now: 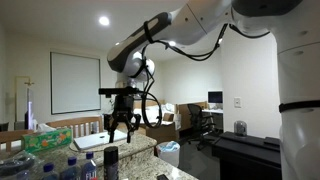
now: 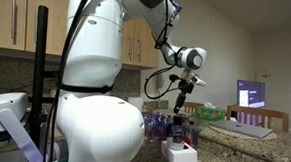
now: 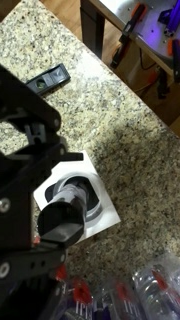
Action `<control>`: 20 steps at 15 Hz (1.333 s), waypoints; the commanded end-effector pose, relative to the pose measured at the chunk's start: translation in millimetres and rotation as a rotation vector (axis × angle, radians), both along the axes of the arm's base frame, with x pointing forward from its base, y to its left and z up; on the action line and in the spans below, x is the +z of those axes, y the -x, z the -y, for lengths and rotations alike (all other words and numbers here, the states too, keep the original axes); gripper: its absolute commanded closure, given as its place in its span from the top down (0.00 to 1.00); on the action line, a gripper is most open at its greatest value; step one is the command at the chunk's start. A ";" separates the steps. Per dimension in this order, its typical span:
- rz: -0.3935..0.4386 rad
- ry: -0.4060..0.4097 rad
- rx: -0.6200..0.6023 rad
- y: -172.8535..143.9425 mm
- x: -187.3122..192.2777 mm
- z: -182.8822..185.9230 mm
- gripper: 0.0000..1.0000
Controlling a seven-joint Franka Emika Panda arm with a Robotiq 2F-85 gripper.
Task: Put the black bottle on the white box, place the tape over the bottle, put the black object on top of the black bottle
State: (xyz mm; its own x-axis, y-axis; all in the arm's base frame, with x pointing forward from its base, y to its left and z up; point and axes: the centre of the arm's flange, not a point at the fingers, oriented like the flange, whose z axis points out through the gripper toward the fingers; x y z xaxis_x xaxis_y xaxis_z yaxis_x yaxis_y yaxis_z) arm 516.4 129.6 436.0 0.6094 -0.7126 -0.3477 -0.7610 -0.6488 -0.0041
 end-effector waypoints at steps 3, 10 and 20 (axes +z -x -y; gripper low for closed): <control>-0.016 0.014 -0.035 3.7 7.3 3.0 1.00; -0.014 0.002 -0.179 9.8 17.0 100.1 1.00; -0.234 0.033 -0.102 -2.0 -115.8 216.5 1.00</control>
State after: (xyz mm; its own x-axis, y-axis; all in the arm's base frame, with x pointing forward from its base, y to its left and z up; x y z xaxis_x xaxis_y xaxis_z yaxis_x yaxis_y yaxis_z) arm 514.3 -82.6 360.1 0.4099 -0.8044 -0.4300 -0.8537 -0.5044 0.1298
